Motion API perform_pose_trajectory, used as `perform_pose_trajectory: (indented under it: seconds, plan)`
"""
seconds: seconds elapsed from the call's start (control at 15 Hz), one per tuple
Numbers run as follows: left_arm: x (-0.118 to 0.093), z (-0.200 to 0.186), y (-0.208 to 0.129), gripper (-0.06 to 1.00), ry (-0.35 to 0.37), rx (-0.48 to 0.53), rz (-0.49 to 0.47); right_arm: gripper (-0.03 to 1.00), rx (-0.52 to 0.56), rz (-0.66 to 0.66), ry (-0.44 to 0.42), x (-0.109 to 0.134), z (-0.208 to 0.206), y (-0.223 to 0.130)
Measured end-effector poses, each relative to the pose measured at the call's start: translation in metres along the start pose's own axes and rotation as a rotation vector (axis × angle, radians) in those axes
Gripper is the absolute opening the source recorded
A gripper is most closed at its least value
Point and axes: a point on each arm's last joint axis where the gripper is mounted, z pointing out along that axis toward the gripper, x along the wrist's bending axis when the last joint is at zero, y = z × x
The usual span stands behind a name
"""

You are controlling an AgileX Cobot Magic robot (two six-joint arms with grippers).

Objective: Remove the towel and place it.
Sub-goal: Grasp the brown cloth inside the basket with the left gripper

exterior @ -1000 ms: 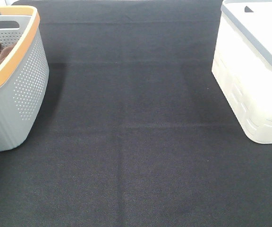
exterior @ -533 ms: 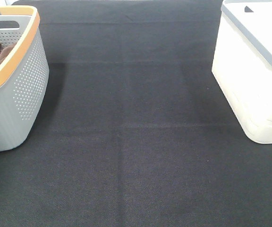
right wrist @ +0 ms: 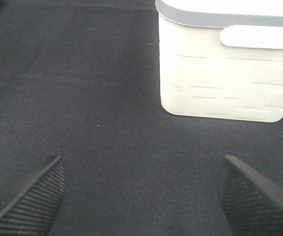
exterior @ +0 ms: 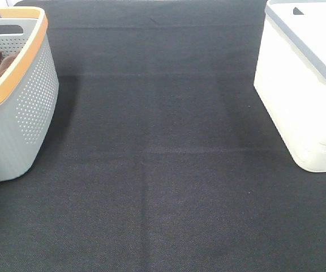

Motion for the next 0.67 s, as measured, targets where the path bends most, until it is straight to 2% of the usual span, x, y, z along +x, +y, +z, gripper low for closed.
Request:
perform_pose_trajectory:
  seconds: [0.07, 0.2, 0.4, 0.47, 0.67]
  plan:
    - [-0.0001, 0.0014, 0.0001, 0.43, 0.000, -0.001, 0.003, 0.80, 0.000, 0.000, 0.000, 0.0000, 0.0000, 0.0000]
    - [-0.0003, 0.0024, 0.0010, 0.28, -0.003, -0.012, 0.014, 0.80, 0.000, 0.000, 0.000, 0.0000, 0.0000, 0.0000]
    - [-0.0002, 0.0024, 0.0012, 0.01, -0.001, -0.013, 0.085, 0.80, 0.000, 0.000, 0.000, 0.0000, 0.0000, 0.0000]
    - [0.0006, 0.0023, 0.0014, 0.00, 0.009, -0.015, 0.116, 0.80, 0.000, 0.000, 0.000, 0.0000, 0.0000, 0.0000]
    - [0.0012, -0.0043, 0.0024, 0.00, 0.013, -0.025, 0.127, 0.80, 0.000, 0.000, 0.000, 0.0000, 0.0000, 0.0000]
